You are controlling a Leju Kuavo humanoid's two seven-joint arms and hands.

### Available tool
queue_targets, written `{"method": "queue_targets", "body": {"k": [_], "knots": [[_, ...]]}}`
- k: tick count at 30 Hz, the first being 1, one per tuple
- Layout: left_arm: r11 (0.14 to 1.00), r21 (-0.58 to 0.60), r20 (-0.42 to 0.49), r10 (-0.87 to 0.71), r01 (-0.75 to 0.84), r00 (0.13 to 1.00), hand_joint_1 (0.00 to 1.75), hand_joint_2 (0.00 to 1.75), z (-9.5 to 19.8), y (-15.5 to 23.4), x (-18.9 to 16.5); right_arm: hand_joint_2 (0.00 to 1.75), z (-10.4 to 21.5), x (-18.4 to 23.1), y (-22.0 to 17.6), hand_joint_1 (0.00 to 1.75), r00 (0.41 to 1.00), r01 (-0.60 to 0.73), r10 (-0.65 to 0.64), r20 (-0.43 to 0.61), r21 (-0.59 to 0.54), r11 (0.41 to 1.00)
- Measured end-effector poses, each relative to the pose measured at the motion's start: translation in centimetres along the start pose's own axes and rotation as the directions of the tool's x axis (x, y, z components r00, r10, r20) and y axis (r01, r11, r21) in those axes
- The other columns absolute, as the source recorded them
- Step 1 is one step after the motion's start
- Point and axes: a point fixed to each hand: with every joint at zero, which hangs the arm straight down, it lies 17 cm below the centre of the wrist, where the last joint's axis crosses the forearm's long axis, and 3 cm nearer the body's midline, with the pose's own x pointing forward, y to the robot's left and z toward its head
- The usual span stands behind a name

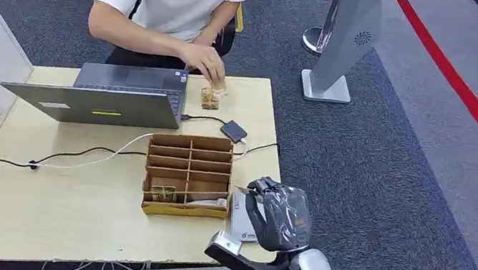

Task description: Pass the card to the sensor for recognition and then transmit it.

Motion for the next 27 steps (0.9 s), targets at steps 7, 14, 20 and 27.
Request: {"method": "queue_targets", "body": {"k": [7,14,20,27], "knots": [[1.0,-0.002,0.001,0.004,-0.004,1.0,0.0,1.75,0.0,0.0,-0.1,1.75,1.7,-2.2,4.1,1.75,0.999,-0.01,0.015,-0.034,0.136,0.991],[1.0,-0.007,0.001,0.004,-0.004,1.0,0.0,1.75,0.1,0.0,-0.1,1.75,2.8,-2.7,7.7,1.75,0.999,-0.014,0.022,-0.031,0.246,0.969],[1.0,-0.008,0.001,0.004,-0.004,1.0,0.0,1.75,0.1,0.0,-0.1,1.75,3.6,-3.6,10.4,1.75,0.997,-0.047,0.066,-0.044,0.333,0.942],[1.0,-0.009,0.0,0.004,-0.004,1.0,0.0,1.75,0.1,0.0,-0.1,1.75,3.1,-4.1,11.5,1.75,0.994,-0.082,0.101,-0.036,0.354,0.932]]}}
